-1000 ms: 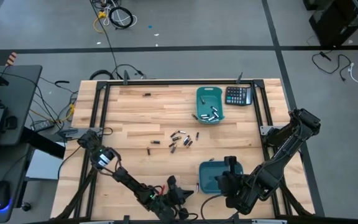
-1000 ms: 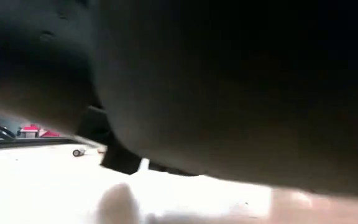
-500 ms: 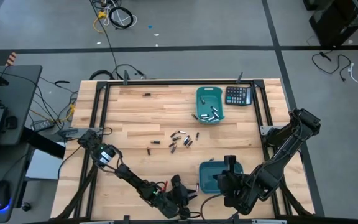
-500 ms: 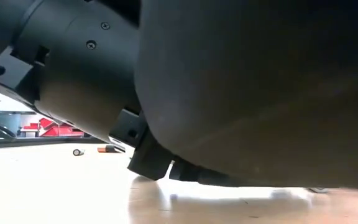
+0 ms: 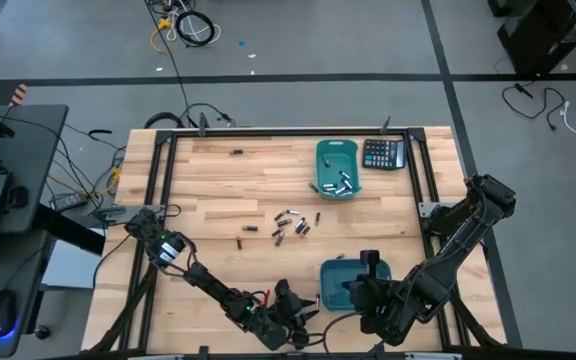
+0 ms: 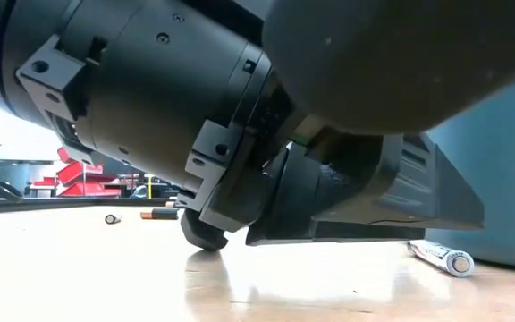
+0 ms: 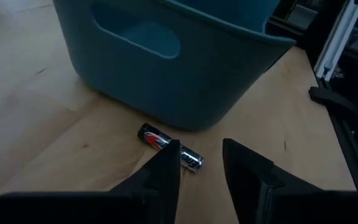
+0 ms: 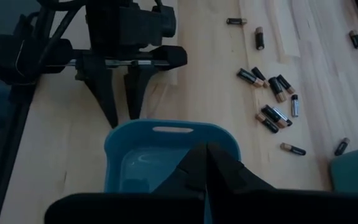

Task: Sort batteries
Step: Put the silver battery into the green bin

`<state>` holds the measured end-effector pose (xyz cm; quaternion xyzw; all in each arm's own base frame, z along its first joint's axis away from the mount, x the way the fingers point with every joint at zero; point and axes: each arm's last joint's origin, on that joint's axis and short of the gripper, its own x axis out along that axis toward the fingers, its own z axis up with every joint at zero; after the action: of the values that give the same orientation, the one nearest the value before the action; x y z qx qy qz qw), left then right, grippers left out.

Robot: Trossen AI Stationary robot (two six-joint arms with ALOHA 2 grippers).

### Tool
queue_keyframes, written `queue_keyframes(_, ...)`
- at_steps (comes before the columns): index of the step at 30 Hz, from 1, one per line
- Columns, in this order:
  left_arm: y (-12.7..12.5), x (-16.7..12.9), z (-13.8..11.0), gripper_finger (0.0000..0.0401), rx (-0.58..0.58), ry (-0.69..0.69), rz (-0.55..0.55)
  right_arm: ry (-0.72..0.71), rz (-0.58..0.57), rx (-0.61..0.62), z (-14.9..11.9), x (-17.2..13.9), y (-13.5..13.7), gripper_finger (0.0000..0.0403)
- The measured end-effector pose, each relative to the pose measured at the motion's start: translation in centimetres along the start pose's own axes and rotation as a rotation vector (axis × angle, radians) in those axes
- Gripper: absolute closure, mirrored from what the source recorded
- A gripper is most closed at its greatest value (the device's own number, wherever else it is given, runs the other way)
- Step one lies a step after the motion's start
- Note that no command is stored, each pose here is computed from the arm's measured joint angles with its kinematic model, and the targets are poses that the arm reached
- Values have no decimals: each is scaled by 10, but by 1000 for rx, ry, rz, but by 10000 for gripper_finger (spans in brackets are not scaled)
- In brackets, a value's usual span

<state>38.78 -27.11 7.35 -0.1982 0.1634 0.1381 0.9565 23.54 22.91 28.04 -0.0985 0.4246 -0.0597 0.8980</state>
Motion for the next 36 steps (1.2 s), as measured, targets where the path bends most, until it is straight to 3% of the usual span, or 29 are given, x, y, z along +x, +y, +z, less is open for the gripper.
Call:
queue_keyframes(20, 8, 7, 0, 282, 67, 42, 26, -3, 1, 3, 1, 0, 0, 403)
queue_keyframes(36, 21, 14, 3, 282, 124, 10, 128, -17, -16, 5, 1, 0, -1, 403)
